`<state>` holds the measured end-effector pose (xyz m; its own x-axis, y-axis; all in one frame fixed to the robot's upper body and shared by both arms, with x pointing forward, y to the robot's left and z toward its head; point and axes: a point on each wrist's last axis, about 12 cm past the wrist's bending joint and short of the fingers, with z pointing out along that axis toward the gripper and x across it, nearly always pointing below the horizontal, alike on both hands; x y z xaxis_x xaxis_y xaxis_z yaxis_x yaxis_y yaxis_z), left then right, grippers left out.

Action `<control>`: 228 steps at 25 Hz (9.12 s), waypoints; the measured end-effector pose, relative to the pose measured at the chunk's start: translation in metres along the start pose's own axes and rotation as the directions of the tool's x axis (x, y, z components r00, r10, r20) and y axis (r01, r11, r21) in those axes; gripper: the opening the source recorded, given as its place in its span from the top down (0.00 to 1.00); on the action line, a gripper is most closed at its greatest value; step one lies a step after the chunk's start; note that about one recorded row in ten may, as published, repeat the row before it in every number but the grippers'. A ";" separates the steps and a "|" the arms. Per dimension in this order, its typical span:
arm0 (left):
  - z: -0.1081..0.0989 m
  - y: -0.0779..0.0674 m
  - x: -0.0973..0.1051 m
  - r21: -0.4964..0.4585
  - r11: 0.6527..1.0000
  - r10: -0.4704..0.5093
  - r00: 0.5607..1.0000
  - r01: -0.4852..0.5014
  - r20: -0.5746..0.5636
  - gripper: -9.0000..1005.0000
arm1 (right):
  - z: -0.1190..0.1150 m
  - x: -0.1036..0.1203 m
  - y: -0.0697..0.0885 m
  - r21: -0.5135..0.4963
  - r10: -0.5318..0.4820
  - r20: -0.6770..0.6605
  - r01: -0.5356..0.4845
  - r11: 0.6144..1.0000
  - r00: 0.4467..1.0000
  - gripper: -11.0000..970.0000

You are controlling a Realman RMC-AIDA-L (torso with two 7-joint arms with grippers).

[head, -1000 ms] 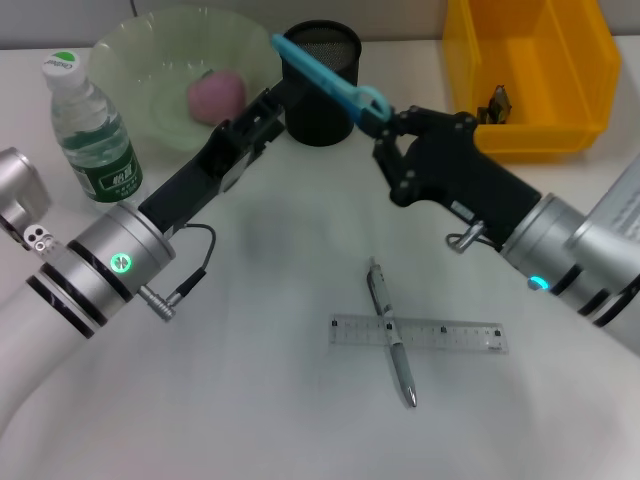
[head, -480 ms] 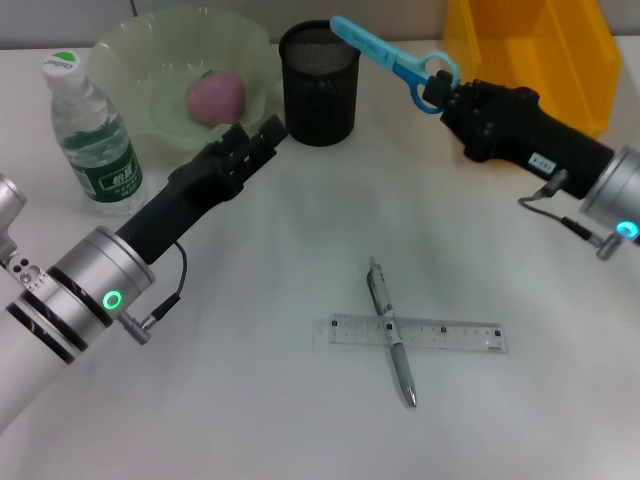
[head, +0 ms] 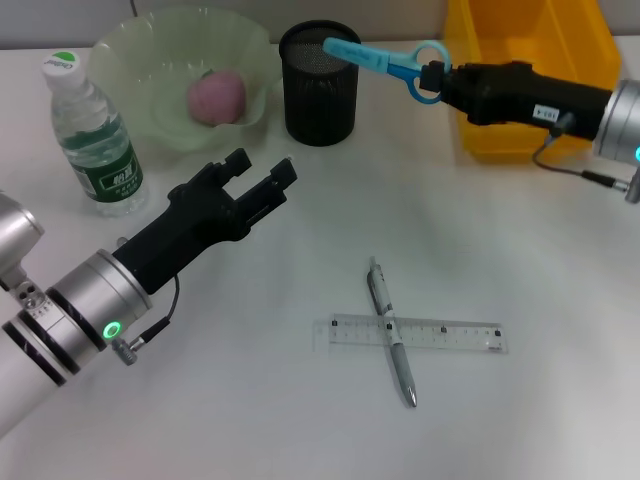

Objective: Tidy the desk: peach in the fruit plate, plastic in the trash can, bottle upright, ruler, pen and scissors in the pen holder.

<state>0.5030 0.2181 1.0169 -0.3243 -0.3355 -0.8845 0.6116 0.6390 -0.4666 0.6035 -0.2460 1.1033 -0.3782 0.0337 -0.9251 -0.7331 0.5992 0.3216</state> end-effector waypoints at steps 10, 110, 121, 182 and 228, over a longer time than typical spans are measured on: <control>-0.003 0.004 0.001 -0.026 0.998 0.050 0.999 -0.050 -0.010 0.20 | 0.016 -0.039 -0.006 0.022 -0.020 -0.166 0.024 0.999 0.986 0.89; 0.006 0.013 0.001 -0.065 0.992 0.106 0.991 -0.111 -0.077 0.20 | 0.114 -0.128 0.021 0.158 -0.116 -0.544 0.237 0.959 0.831 0.86; 0.007 0.012 0.000 -0.062 0.992 0.106 0.992 -0.111 -0.073 0.20 | 0.116 -0.129 0.023 0.149 -0.134 -0.556 0.256 0.955 0.821 0.86; -0.057 0.027 -0.033 0.434 0.860 0.440 0.823 -0.269 -0.361 0.20 | 0.051 -0.031 0.082 -0.536 -0.529 -0.604 0.188 0.823 0.597 0.36; -0.066 0.024 -0.041 0.469 0.858 0.409 0.832 -0.210 -0.375 0.20 | 0.071 -0.055 0.092 -0.425 -0.547 -0.472 0.366 0.828 0.691 0.61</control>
<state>0.4835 0.2926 1.0418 -0.2902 0.2415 -0.9260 0.9314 0.2936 -0.2153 0.5972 -0.1356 1.1691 -0.1270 -0.6821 -0.7201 -0.9856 0.1688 0.0140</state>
